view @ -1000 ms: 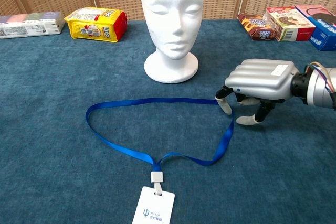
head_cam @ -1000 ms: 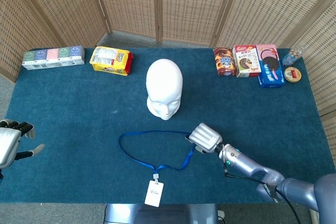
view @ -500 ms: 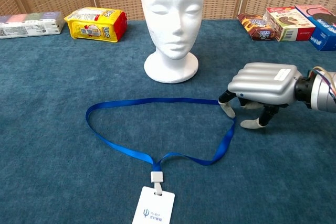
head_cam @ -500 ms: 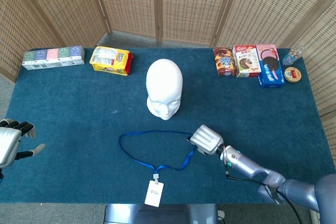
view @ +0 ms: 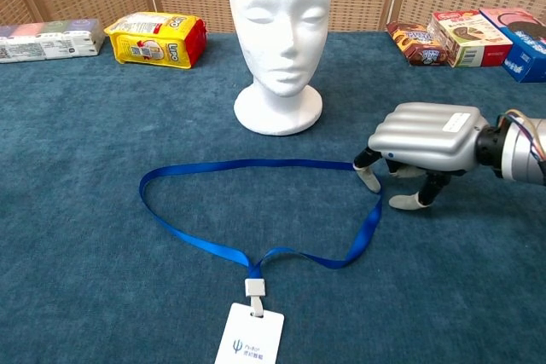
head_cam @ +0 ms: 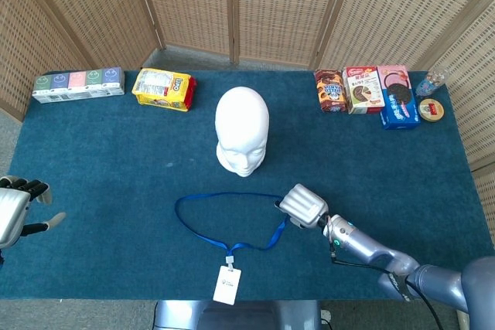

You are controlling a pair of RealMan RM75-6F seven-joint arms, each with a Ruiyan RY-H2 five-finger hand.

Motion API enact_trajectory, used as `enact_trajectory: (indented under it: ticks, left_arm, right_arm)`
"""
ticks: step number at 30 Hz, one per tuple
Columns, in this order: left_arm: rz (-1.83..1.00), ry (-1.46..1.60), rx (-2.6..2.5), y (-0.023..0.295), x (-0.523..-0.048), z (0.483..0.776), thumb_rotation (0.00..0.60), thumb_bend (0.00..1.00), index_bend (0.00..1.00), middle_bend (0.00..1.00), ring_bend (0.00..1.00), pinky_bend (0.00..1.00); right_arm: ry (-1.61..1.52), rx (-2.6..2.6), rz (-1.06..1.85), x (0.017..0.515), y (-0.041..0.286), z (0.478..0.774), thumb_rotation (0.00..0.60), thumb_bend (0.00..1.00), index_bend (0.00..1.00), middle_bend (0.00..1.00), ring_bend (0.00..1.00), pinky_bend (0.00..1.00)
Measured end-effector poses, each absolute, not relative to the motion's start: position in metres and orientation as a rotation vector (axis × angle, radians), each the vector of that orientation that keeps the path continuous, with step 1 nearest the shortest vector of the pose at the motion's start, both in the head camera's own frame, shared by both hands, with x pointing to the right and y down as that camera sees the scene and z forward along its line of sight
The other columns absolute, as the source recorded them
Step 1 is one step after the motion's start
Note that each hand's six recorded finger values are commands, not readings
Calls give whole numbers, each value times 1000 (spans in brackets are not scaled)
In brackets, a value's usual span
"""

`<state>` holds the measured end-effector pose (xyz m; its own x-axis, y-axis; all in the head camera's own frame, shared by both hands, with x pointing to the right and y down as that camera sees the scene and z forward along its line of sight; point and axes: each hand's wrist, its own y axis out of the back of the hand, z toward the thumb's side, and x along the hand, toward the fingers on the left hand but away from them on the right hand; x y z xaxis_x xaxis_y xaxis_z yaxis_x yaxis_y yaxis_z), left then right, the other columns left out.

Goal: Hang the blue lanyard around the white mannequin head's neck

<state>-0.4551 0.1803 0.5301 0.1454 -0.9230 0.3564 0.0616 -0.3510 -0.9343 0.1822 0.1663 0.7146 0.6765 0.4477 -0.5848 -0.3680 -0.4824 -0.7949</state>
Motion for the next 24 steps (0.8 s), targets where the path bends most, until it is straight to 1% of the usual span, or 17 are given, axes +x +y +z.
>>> enact_trajectory:
  ticks: [8,24]
  left_arm:
    - [-1367,873,-1510,181,-457,531,464,150,605,587,540,377]
    - [-1370,878,-1509,182,-459,531,463,150,605,585,540,377]
  right_arm:
    - [-59,-1840,965,177,169,717,553,369,473,1000,1000,1000]
    - [-75,-1849,964,173,168,718,553,403,512,1000,1000,1000]
